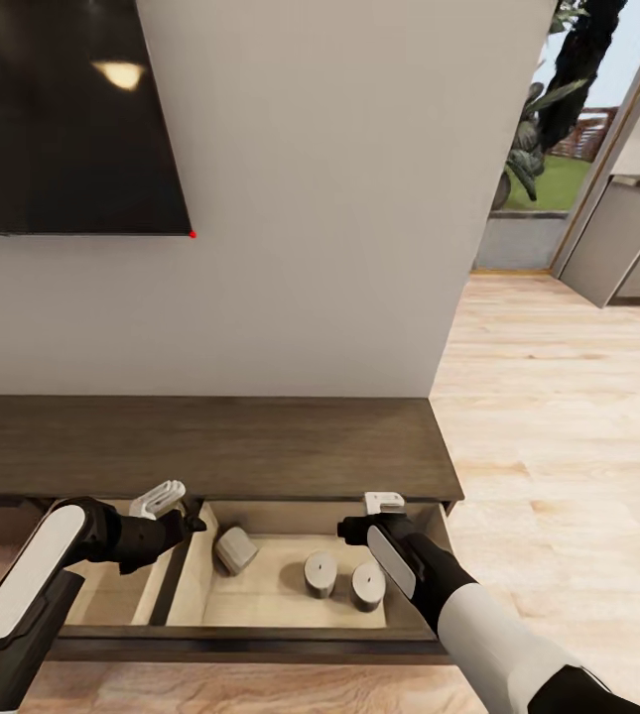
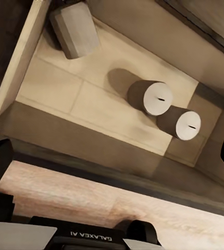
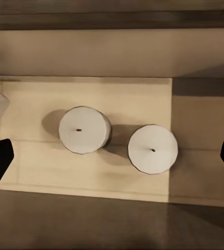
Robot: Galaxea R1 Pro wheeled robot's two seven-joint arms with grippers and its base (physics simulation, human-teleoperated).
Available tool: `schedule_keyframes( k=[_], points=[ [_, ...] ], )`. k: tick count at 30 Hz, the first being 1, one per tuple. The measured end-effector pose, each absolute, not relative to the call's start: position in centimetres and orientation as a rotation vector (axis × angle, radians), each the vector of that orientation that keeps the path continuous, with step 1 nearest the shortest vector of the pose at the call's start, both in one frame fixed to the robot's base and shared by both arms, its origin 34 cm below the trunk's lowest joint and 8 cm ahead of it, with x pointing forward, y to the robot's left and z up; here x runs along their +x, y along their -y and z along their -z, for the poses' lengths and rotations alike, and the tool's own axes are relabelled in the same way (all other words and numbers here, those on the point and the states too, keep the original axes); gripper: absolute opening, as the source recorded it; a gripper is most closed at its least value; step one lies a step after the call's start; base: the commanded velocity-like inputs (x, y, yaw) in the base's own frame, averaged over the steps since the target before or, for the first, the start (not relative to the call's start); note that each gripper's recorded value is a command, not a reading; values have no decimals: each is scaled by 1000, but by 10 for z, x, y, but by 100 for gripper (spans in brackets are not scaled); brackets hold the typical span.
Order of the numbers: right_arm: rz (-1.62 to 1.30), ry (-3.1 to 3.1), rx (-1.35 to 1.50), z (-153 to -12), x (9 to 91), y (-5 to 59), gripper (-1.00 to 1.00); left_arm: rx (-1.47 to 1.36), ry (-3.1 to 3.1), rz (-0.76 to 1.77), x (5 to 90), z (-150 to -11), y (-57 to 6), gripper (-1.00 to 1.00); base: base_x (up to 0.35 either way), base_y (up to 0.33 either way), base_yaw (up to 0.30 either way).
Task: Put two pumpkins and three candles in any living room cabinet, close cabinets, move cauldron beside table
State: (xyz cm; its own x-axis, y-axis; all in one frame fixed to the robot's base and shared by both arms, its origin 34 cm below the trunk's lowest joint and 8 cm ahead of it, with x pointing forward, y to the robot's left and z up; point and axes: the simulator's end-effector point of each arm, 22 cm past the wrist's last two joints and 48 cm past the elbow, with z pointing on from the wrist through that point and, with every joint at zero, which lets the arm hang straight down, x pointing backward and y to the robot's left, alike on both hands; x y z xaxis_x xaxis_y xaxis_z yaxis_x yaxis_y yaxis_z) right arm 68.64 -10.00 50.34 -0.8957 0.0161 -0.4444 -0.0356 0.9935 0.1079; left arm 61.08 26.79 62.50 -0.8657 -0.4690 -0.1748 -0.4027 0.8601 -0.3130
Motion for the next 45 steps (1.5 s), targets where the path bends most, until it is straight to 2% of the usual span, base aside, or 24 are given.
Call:
schedule_keyframes(
  k=[33, 45],
  points=[
    [-163, -2679, -13, -565, 692, 98, 100, -666, -2789, 390, 618, -687, -268, 100, -46, 0, 0],
    [-164, -2680, -13, -582, 693, 98, 100, -667, -2790, 390, 619, -704, -268, 100, -300, 0, 0]
  ],
)
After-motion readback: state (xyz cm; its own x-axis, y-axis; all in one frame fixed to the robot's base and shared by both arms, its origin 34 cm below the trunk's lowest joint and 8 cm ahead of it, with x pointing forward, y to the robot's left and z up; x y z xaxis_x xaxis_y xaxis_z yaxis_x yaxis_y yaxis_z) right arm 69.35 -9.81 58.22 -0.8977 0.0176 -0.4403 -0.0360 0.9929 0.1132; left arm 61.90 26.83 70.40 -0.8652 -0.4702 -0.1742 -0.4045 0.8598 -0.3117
